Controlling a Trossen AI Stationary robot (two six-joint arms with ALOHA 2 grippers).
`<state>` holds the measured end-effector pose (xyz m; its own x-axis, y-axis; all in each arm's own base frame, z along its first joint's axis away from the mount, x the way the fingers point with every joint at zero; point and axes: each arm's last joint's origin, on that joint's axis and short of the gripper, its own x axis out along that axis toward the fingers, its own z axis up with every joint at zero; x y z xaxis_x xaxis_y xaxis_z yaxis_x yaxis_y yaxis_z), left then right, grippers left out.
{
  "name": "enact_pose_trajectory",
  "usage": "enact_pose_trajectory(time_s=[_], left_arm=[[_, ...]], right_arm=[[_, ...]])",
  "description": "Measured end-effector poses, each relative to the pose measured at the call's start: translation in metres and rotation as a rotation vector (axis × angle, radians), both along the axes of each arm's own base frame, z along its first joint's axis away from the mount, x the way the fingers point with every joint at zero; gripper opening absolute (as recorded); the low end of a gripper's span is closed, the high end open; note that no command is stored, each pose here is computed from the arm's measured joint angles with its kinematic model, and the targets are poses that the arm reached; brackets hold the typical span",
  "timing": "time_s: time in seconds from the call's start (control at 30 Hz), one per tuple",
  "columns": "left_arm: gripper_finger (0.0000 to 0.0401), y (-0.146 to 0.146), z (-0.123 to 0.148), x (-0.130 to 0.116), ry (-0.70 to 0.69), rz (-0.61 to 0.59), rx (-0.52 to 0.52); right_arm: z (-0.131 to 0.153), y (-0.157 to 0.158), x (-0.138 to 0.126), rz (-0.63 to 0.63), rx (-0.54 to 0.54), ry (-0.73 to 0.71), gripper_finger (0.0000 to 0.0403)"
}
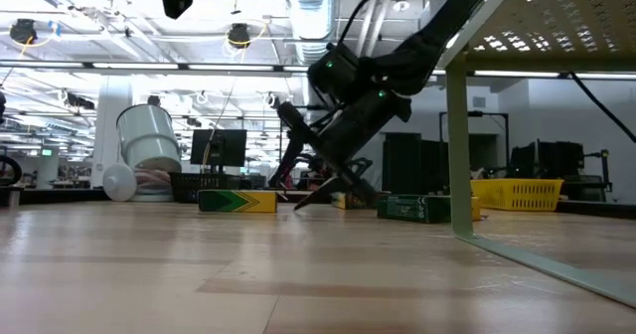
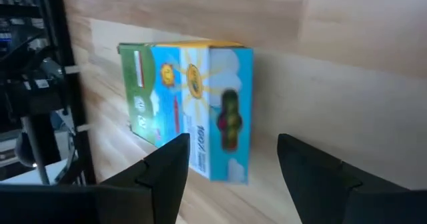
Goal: Pick & Place Office Desk Supplies
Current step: Put the green crayon box into the orange bin
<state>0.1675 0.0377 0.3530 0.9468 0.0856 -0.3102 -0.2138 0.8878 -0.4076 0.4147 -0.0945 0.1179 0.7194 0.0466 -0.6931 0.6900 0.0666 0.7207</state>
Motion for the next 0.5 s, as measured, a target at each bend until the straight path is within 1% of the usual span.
enact_pose_trajectory(time_s=[0.07, 0.23, 0.37, 0.5], left_arm=[[0.0164, -0.0001, 0.0002, 0.0001, -0.003, -0.001, -0.005], [0.0164, -0.0002, 0.0008, 0.0003, -0.01, -0.003, -0.014], [0.0164, -0.0001, 0.002, 0.0006, -0.024, 0.002, -0.028], [0.0164, -0.0001, 0.0019, 0.0006, -0.024, 0.004, -0.033]], right_arm=[[-0.0014, -0.0004, 0.0016, 0.003, -0.008, -0.018, 0.0223], [0.0056, -0.0032, 0.007, -0.004, -0.036, -0.107, 0.0223], [0.0065, -0.0055, 0.0072, -0.009, -0.037, -0.118, 0.022], [0.0063, -0.0043, 0.0073, -0.003, -0.037, -0.117, 0.0206]])
